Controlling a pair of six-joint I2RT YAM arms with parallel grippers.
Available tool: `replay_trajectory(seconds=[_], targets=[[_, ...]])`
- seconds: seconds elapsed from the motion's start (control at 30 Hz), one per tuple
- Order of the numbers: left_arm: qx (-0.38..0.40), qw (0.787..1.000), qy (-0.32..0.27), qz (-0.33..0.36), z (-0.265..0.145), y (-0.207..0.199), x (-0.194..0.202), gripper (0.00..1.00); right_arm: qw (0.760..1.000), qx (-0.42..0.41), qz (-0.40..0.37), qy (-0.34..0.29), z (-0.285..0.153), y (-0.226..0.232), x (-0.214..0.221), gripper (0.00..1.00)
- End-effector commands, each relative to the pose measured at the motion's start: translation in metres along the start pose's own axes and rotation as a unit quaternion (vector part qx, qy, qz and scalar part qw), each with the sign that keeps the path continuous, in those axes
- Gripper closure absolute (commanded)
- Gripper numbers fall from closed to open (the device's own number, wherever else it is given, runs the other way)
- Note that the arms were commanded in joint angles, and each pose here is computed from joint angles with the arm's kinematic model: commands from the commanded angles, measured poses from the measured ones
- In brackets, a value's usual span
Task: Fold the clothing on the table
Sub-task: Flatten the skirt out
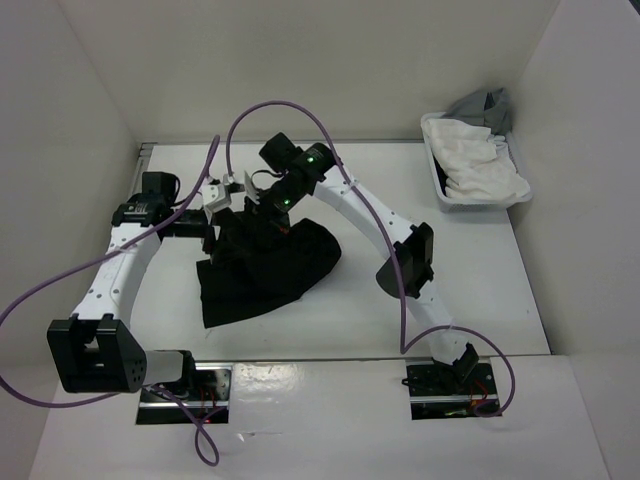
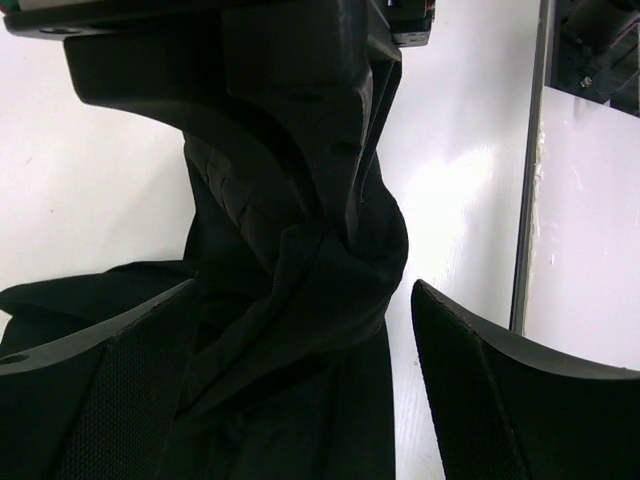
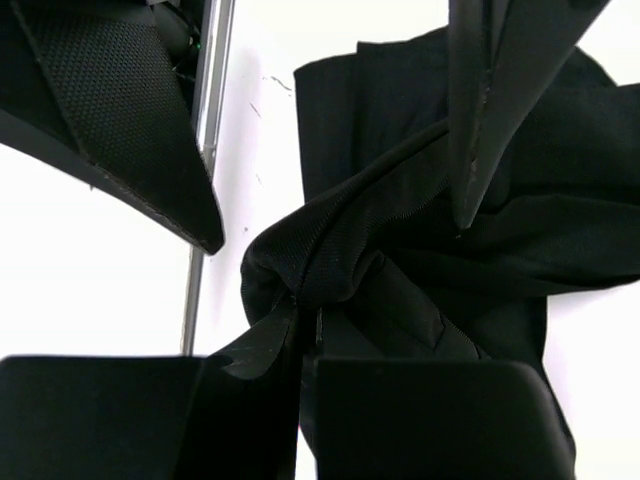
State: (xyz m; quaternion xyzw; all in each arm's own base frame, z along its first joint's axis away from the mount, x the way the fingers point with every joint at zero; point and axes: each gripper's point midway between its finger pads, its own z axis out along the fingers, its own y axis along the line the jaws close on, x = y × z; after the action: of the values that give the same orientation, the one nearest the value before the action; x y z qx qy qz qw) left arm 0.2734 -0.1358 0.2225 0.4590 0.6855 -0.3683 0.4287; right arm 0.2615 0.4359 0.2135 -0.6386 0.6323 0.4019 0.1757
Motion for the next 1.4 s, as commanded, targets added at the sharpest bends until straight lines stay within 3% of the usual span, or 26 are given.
replay_trajectory(seconds=[0.0, 0.5, 0.6, 0.73, 0.87, 0.9, 1.0, 1.03, 1.13, 1.37], targets=[[0.013, 1.0, -0.009, 0.019, 0.003, 0.004, -0.005, 0.09, 0.997, -0.027, -0.069, -0.027, -0.012, 0.052, -0.034, 1.0], [0.027, 0.999, -0.01, 0.028, 0.003, 0.001, -0.021, 0.09, 0.996, -0.033, -0.083, -0.002, 0.0, 0.071, -0.027, 1.0], [0.039, 0.999, -0.006, 0.022, 0.008, -0.005, -0.016, 0.14, 0.995, -0.03, -0.091, -0.009, -0.004, 0.071, -0.033, 1.0], [0.055, 0.998, 0.0, 0.011, 0.013, -0.014, -0.012, 0.29, 0.995, -0.03, -0.091, -0.009, -0.002, 0.07, -0.033, 1.0], [0.091, 0.996, 0.015, 0.017, 0.025, -0.035, -0.007, 0.49, 0.996, -0.03, -0.085, -0.009, 0.002, 0.066, -0.033, 1.0], [0.098, 0.995, 0.017, 0.019, 0.027, -0.039, -0.007, 0.59, 0.995, -0.027, -0.09, -0.013, 0.0, 0.066, -0.036, 1.0], [0.114, 0.993, 0.034, 0.015, 0.033, -0.048, -0.001, 0.69, 0.995, -0.024, -0.096, -0.018, -0.001, 0.065, -0.041, 1.0], [0.116, 0.993, 0.035, 0.016, 0.032, -0.049, 0.0, 0.79, 0.995, -0.017, -0.096, -0.02, -0.003, 0.064, -0.044, 1.0], [0.128, 0.991, 0.043, 0.018, 0.037, -0.054, 0.003, 0.95, 0.995, -0.017, -0.096, -0.02, -0.002, 0.063, -0.044, 1.0], [0.125, 0.991, 0.048, 0.014, 0.034, -0.057, 0.002, 1.0, 0.995, 0.022, -0.097, -0.007, -0.003, 0.047, -0.043, 1.0]])
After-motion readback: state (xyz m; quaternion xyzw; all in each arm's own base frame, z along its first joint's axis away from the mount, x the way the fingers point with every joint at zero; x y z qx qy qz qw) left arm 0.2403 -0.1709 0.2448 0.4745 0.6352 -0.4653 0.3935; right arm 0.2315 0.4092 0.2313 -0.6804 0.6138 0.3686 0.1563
